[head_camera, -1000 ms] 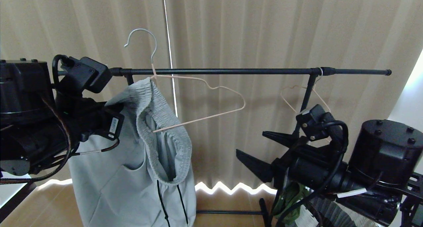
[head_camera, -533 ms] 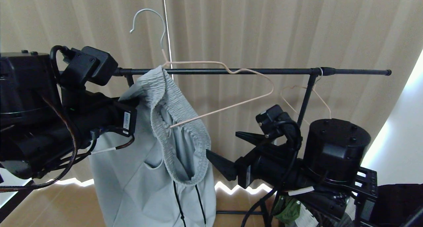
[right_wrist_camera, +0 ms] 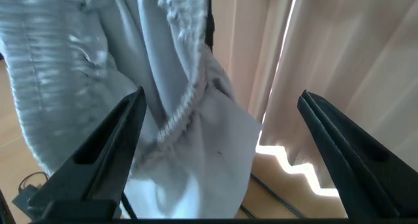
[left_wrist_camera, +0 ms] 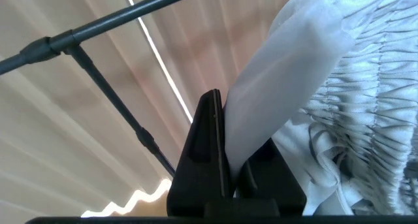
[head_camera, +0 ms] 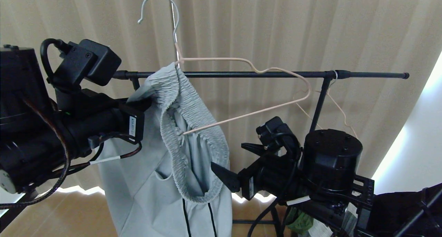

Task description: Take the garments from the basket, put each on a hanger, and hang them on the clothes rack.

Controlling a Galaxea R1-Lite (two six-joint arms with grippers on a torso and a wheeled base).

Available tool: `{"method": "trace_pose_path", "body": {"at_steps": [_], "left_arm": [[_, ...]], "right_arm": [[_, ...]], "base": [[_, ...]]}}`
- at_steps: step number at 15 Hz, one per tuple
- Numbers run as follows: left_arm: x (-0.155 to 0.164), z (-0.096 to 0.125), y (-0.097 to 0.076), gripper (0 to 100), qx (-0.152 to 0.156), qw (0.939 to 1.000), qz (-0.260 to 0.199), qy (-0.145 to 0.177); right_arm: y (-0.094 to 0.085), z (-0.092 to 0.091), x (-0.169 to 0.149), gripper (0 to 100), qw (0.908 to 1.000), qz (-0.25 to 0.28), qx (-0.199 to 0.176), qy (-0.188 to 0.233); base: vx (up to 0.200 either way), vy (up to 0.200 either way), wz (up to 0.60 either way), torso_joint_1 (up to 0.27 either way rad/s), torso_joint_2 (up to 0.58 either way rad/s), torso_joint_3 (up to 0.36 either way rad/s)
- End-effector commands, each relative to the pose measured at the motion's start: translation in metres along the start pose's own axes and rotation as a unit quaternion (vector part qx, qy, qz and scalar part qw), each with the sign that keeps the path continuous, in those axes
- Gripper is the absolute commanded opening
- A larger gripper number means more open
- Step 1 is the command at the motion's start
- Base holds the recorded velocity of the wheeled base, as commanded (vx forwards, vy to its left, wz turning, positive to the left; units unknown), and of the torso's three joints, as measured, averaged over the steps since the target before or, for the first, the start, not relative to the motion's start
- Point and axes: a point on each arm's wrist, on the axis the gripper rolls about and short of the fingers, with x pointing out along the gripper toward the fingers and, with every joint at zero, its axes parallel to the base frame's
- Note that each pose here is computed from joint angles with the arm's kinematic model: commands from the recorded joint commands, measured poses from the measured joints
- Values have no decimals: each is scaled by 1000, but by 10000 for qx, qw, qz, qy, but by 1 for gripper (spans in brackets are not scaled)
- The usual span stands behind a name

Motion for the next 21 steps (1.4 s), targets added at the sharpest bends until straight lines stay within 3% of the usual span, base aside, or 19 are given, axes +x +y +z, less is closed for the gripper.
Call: {"method": "trace_pose_path", "body": {"at_steps": [1, 7, 11, 14, 16, 18, 21], "left_arm": [[-3, 2, 1, 0, -11, 10000, 15, -57], [-4, 3, 2, 0, -3, 10000, 35, -75], [-8, 2, 5, 0, 51, 9999, 74, -71], [-11, -8, 6, 0, 352, 9993, 97, 78], [-11, -14, 12, 0, 799, 9964, 226, 188], [-11, -14, 14, 0, 883, 9955, 267, 207], [-11, -31, 19, 0, 1234, 9903, 374, 525]], "right_arm": [[0, -1, 0, 0, 10000, -12, 0, 17], [-12, 0, -4, 0, 9993, -367, 23, -17], [-43, 12, -12, 0, 9959, -869, 119, -226], [-63, 26, -20, 0, 9918, -1178, 169, -471], [-79, 33, -24, 0, 9873, -1447, 205, -619], [-85, 36, -24, 0, 9855, -1538, 218, -676], [-101, 47, -26, 0, 9799, -1769, 253, -882]], "base": [[0, 0, 0, 0, 0, 0], [0, 0, 0, 0, 0, 0], [0, 0, 0, 0, 0, 0], [0, 0, 0, 0, 0, 0], [0, 0, 0, 0, 0, 0], [0, 0, 0, 0, 0, 0], [0, 0, 0, 0, 0, 0]]}}
